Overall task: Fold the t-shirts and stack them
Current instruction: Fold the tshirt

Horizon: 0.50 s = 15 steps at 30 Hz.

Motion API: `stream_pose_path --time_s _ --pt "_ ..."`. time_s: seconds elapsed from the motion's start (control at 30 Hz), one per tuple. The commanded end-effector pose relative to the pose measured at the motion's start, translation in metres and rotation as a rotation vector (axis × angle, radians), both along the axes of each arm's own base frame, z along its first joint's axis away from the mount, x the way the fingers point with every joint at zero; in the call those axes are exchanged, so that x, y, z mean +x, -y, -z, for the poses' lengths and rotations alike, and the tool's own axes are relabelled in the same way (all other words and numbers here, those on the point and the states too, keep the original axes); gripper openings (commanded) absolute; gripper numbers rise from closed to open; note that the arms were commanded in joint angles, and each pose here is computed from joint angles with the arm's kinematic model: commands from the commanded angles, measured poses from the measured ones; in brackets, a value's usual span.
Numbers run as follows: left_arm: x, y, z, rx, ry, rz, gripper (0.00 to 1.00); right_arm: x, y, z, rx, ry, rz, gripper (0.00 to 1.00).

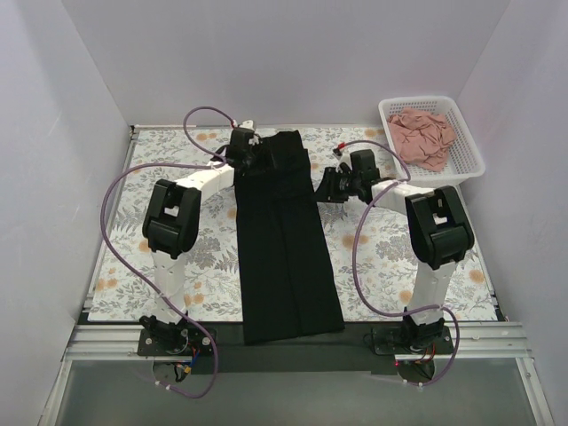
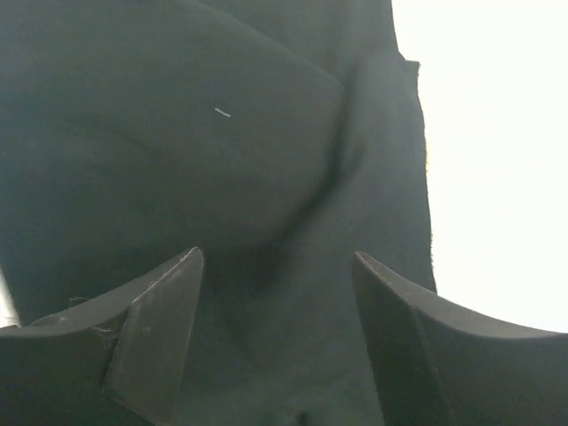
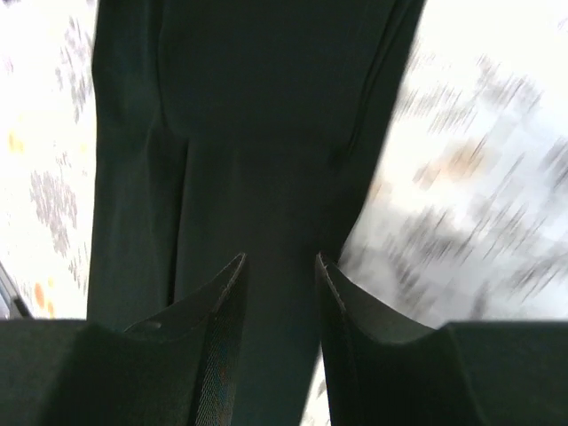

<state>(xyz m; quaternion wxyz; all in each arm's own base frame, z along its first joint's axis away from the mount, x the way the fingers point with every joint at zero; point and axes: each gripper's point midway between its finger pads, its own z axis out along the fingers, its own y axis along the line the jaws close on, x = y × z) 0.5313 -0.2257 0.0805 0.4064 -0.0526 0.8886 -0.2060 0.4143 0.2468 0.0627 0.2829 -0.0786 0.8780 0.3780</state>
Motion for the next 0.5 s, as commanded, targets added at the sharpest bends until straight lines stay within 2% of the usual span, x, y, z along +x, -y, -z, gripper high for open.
stream_pose_path --time_s 0.0,0.07,0.2,0.47 --pt "-0.004 0.019 -0.026 0.049 0.07 0.028 0.61 -0.022 -0.003 -0.022 -0.014 0.045 0.022 0.43" --pt "-0.007 0.033 -0.016 0.07 0.065 0.054 0.58 -0.046 0.001 -0.011 -0.03 0.01 0.013 0.43" --pt "-0.006 0.047 0.0 0.135 0.073 0.076 0.52 -0.083 0.005 -0.017 -0.031 -0.002 -0.025 0.43" --pt "0.021 0.062 0.037 0.202 0.076 0.089 0.5 -0.141 0.02 -0.018 -0.053 -0.024 -0.081 0.43"
